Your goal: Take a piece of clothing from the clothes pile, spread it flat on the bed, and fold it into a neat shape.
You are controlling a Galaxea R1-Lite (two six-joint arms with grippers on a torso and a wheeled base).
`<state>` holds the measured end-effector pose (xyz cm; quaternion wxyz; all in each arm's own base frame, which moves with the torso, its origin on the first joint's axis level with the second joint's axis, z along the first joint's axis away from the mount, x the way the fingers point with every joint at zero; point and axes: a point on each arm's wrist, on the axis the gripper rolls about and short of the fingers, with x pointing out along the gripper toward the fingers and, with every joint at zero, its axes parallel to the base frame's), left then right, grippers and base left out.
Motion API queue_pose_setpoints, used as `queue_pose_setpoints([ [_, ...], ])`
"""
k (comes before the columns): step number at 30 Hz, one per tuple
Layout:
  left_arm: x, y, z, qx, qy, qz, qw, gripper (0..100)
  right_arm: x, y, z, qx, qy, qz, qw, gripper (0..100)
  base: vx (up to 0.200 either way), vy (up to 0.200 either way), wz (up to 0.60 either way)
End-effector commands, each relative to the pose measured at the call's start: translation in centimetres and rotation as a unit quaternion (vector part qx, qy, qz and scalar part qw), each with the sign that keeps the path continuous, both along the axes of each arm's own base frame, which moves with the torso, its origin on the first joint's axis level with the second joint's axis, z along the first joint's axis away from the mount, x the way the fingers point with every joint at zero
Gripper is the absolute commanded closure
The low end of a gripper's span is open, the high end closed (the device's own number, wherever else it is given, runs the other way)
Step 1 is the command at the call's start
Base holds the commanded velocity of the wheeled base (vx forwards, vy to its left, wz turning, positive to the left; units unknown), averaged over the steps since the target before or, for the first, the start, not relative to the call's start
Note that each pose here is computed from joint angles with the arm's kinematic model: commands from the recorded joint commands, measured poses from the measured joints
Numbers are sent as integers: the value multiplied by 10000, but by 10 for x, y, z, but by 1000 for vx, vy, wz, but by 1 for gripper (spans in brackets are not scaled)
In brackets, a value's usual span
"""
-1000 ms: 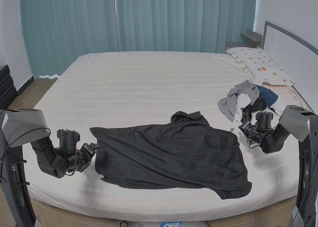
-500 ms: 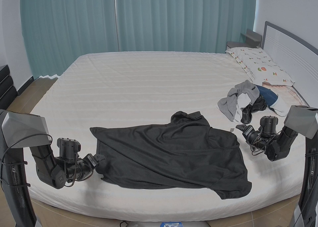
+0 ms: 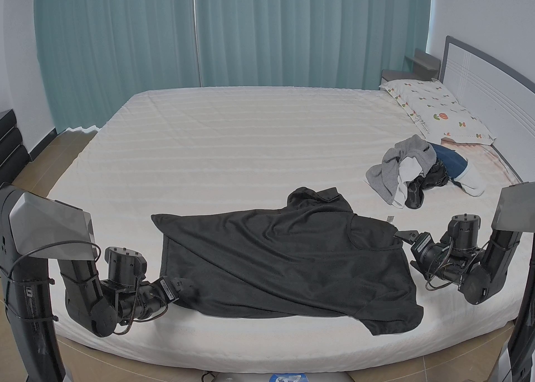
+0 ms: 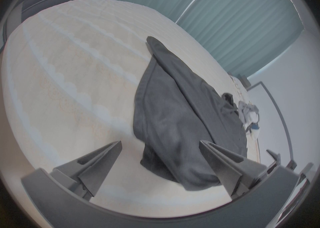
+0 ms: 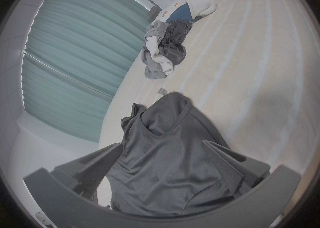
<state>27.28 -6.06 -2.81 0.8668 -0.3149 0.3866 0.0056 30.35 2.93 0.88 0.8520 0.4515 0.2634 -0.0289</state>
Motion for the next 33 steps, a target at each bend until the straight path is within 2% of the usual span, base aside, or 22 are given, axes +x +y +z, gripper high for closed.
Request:
queue_pose_setpoints([
  [1,-15,-5,-10,363,158,-514,9979,0,-20,5,-13,190,155,162,9996,0,0,0,0],
  [4,-14,-6,-17,571,53,-713,9958,0,-22,6,-17,198,141,199,9995,0,0,0,0],
  [10,-14,-6,-20,729,-164,-889,9932,0,-22,7,-16,203,126,214,9995,0,0,0,0],
  [15,-14,-6,-25,1025,-345,-1202,9868,0,-24,9,-14,208,113,274,9993,0,0,0,0],
  [20,-11,-6,-25,1081,-521,-1240,9850,0,-25,10,-15,205,143,281,9993,0,0,0,0],
  [21,-11,-5,-25,1080,-535,-1223,9851,100,-25,10,-15,206,136,281,9993,0,0,0,0],
  [29,-16,4,-16,1094,-676,-1078,9858,100,-28,9,-11,201,111,286,9993,0,0,0,0],
  [33,-21,10,-4,1200,-821,-1062,9837,100,-31,9,-10,144,112,301,9994,0,0,0,0],
])
